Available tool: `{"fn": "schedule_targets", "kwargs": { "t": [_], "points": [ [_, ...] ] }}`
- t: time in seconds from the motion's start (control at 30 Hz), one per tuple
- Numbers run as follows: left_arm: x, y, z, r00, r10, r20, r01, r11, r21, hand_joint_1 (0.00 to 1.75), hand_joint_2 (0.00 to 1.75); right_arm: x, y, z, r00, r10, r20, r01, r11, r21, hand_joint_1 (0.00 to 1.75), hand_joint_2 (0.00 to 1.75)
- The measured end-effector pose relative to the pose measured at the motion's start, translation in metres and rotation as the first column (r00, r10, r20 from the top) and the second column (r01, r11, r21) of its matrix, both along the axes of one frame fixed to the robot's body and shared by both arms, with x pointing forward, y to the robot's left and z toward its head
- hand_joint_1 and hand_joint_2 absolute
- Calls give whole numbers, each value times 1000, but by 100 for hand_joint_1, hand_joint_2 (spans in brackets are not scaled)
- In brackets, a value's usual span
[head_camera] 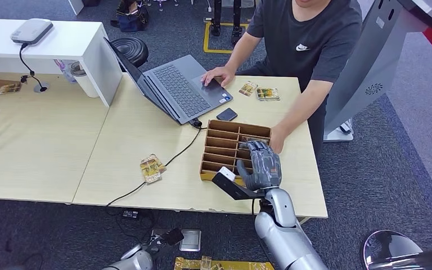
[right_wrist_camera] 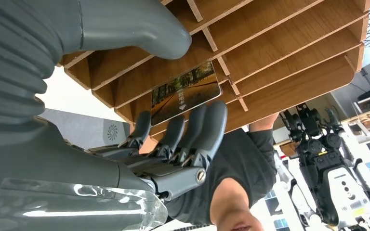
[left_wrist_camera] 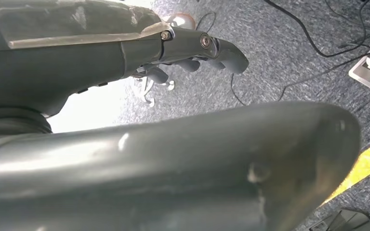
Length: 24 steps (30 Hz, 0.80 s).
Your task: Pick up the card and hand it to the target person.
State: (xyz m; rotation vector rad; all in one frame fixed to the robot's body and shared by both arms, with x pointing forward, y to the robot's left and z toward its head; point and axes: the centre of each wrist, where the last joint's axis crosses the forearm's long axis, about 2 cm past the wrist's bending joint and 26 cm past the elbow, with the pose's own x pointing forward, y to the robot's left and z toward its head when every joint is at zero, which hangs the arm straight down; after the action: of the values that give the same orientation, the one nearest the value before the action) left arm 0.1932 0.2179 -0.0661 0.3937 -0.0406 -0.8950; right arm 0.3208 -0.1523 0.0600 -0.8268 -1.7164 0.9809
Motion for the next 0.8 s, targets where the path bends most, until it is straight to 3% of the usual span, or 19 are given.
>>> {"fn": "schedule_targets", "kwargs": {
  "t": [0.03, 0.1, 0.8],
  "points": [
    [0, 0, 0, 1000, -1, 0, 1, 1000, 0, 0, 0, 0, 0, 0, 1000, 1, 1, -1, 1000, -1, 159, 175],
    [0, -1, 0, 1000, -2, 1, 2, 1000, 0, 0, 0, 0, 0, 0, 1000, 4, 5, -4, 1000, -1, 175, 175],
    [0, -1, 0, 1000, 12, 6, -12, 1000, -4, 0, 0, 5, 3, 5, 999, 21, 24, -21, 1000, 20, 175, 175]
  ]
}}
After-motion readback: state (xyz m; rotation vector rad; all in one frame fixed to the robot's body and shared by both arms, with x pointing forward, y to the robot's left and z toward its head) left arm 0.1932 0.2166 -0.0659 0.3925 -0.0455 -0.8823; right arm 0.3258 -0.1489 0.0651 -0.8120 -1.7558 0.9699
